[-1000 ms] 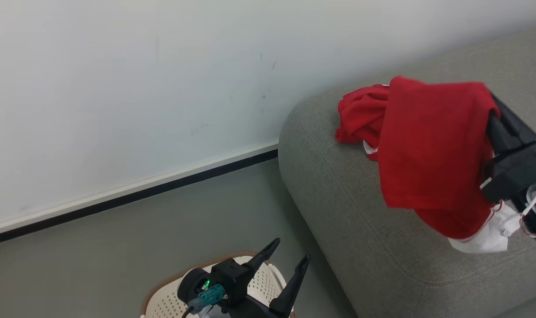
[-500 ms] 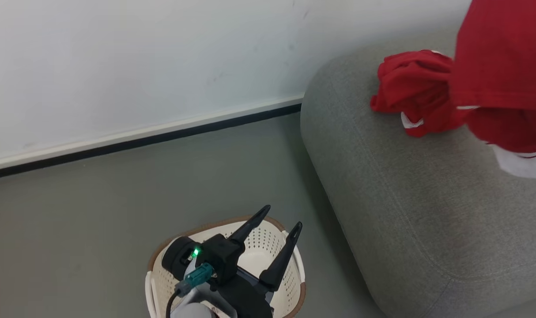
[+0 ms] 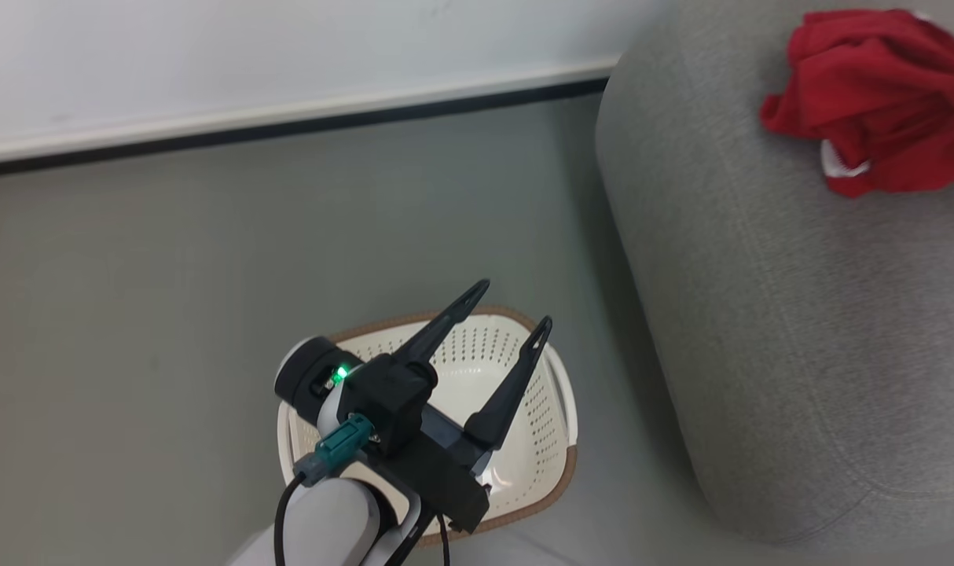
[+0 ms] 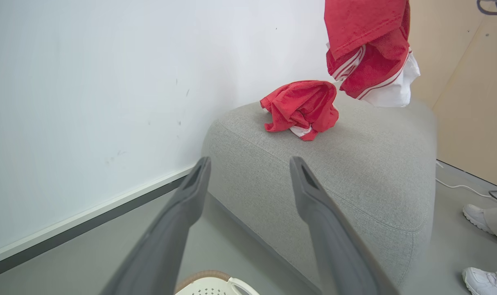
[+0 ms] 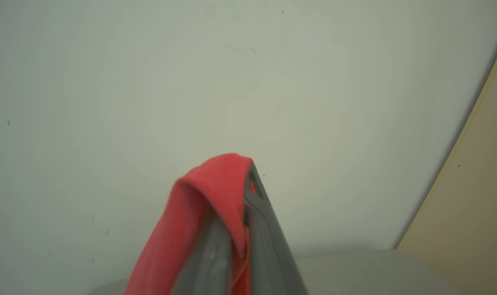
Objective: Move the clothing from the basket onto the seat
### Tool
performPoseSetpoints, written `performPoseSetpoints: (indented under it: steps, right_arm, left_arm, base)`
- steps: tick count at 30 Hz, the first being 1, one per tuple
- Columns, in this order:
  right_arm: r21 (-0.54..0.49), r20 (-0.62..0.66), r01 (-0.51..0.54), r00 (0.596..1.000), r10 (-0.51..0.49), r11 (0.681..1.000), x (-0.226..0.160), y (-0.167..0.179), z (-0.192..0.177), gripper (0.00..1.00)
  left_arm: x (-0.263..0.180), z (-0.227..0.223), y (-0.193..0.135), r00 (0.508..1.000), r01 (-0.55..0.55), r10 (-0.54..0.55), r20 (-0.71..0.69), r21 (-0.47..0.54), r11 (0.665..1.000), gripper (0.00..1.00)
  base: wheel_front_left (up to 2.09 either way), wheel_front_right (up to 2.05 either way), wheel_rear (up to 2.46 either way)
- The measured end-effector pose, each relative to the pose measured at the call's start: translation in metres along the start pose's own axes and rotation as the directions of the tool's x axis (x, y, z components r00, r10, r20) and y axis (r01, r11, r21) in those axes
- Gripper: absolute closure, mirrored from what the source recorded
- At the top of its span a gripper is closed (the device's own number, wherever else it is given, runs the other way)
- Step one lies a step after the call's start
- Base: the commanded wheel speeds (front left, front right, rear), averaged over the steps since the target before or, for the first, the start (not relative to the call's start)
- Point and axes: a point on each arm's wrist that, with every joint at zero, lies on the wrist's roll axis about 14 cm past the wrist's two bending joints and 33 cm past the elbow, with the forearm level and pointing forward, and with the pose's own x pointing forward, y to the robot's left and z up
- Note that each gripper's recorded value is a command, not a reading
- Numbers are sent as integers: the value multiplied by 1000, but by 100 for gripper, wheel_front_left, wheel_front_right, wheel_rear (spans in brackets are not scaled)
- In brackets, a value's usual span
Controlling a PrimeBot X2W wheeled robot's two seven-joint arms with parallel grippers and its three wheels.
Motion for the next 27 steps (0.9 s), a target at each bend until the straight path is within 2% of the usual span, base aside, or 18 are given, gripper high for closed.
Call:
performPoseSetpoints:
  steps: [5, 10, 18, 23, 24, 26, 27]
  right_arm:
    - [10, -40, 32, 999, -32, 999, 24, 6, -24, 100]
    - [-1, -135, 52, 990, -51, 999, 43, 27, -74, 100]
    - [47, -296, -8, 955, 21, 999, 41, 94, -161, 100]
    - [48, -364, -17, 931, 34, 999, 28, 108, -194, 100]
    - [48, -374, -17, 927, 34, 999, 25, 108, -198, 98]
    - [44, -389, -16, 921, 32, 999, 20, 107, -203, 66]
    - [43, -394, -14, 919, 30, 999, 18, 107, -204, 59]
  left_arm:
    - [8, 1, 12, 1000, -2, 2, 20, 9, 1000, 0]
    - [17, -3, 28, 1000, -9, 9, 28, 7, 1000, 0]
    - [24, -24, 49, 999, -32, 32, -6, -2, 999, 0]
    - [26, -35, 54, 999, -36, 36, -24, 5, 999, 0]
    - [27, -36, 54, 999, -34, 34, -27, 3, 999, 0]
    - [28, -38, 53, 999, -30, 31, -34, 2, 1000, 0]
    - [28, -39, 52, 999, -28, 28, -35, 3, 1000, 0]
  base:
    - [0, 0, 0]
    - [0, 0, 0]
    - [0, 0, 0]
    - [0, 0, 0]
    - [0, 0, 0]
    - [0, 0, 0]
    - [0, 0, 0]
